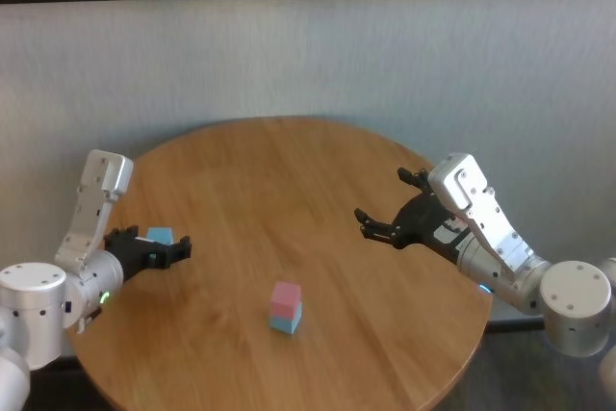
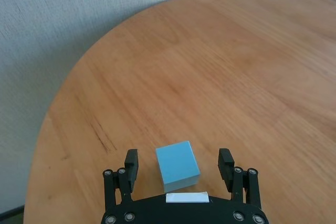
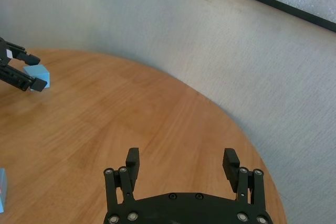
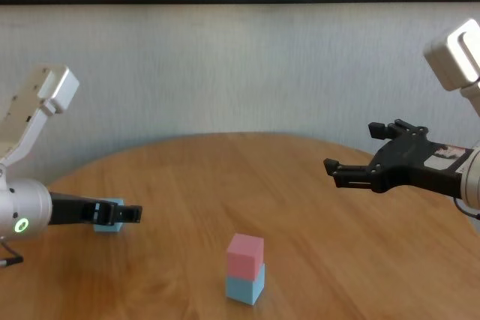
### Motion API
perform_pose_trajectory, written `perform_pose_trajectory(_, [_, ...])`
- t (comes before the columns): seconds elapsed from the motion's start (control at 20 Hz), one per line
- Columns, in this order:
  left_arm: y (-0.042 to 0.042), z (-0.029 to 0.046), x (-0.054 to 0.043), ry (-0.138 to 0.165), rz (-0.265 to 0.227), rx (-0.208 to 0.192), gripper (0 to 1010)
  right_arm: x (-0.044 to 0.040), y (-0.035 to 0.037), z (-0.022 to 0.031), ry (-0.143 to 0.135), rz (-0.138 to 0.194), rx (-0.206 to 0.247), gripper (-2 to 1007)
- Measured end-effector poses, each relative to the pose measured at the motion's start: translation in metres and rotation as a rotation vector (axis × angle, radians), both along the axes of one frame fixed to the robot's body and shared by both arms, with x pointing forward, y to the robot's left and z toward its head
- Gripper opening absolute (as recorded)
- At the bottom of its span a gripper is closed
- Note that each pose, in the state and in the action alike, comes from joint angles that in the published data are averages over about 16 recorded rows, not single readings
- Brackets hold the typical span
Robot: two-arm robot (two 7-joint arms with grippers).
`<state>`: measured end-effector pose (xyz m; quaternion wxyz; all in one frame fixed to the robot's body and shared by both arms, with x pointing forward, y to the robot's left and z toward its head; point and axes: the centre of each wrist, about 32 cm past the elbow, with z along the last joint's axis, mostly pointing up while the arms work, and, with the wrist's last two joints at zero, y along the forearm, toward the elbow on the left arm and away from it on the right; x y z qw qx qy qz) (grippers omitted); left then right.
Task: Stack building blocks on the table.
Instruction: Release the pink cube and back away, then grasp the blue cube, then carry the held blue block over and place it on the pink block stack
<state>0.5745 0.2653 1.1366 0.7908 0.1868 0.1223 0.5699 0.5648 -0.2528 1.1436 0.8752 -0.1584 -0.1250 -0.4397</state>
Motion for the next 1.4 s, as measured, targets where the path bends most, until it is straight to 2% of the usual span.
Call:
perform_pose_trajectory(0.35, [0.0001,-0.0003,0.0012,0.001,-0.006,0.005,989,0.0000,0.0000,0.0000,0.000,0.000,0.000,1001])
perform_pose_trajectory(0.65, [0.0000,-0.0002,0.0012,0.000,-0.006,0.006,916,0.0000,0.0000,0.0000,0.000,0.000,0.000,1001])
perform_pose_trajectory(1.4, [0.0000,-0.0003,0.0004,-0.001,-0.002,0.007,476,0.0000,0.0000,0.0000,0.000,0.000,0.000,1001])
